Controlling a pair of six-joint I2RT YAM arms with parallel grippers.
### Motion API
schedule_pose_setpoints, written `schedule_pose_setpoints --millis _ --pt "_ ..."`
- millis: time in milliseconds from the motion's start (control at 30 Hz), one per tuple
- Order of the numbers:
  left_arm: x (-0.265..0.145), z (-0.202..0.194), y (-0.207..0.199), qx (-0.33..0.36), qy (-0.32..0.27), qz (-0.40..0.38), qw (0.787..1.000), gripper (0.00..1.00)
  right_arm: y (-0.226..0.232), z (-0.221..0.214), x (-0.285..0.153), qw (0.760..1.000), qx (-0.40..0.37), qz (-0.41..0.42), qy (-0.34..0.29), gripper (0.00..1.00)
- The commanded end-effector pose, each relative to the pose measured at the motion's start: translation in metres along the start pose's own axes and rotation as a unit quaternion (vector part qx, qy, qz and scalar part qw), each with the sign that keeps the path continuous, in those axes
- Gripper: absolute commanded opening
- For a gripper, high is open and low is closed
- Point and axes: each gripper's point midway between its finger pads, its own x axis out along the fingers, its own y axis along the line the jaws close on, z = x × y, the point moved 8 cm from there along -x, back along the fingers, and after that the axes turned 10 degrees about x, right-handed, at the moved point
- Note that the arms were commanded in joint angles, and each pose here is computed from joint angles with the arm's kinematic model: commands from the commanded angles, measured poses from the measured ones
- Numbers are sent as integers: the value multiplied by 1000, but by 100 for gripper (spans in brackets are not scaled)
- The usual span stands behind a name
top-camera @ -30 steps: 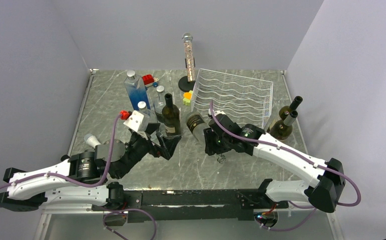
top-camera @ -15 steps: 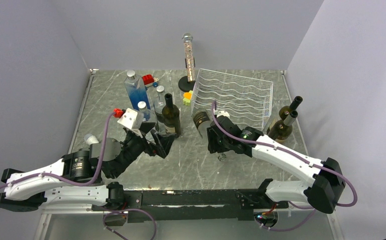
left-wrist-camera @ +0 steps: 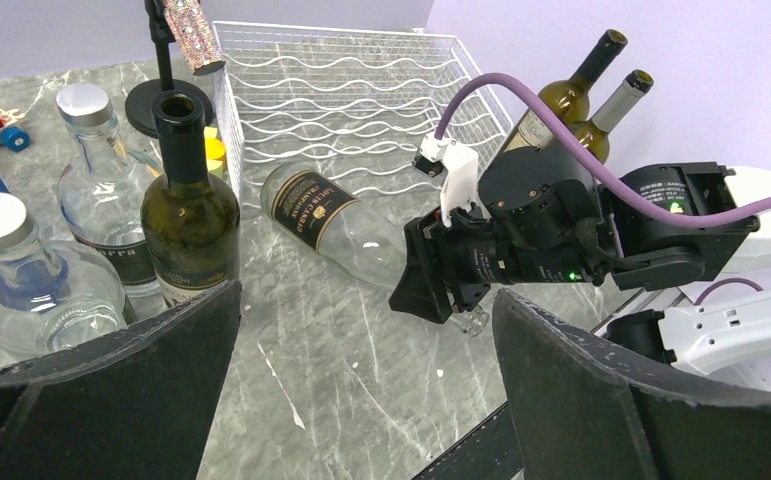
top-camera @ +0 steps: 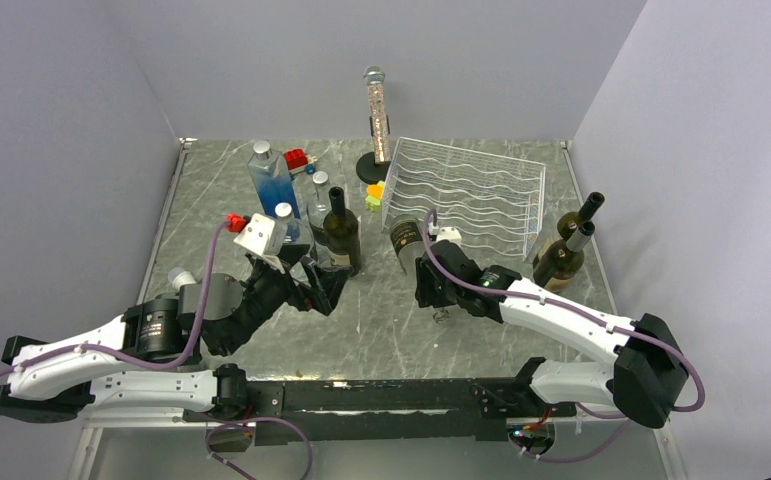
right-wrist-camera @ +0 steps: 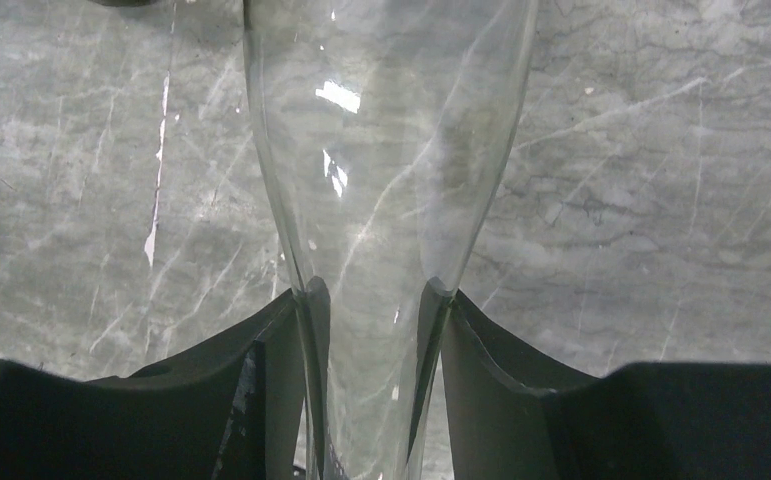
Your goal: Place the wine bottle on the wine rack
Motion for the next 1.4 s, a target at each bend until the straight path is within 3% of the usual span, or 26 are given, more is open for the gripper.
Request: schedule_pose_setpoints --millis 0,433,800,1367 --pt "-4 16 0 -25 -12 -2 1000 99 35 59 -8 977 69 88 -183 0" --pt "-11 18 4 -49 -9 -6 999 99 37 64 20 957 77 108 -256 0" --pt "-13 25 -1 -57 -2 -24 998 99 54 85 49 935 151 94 -307 0" --pt "-20 30 1 -65 10 -31 997 99 73 115 107 927 205 92 -301 0"
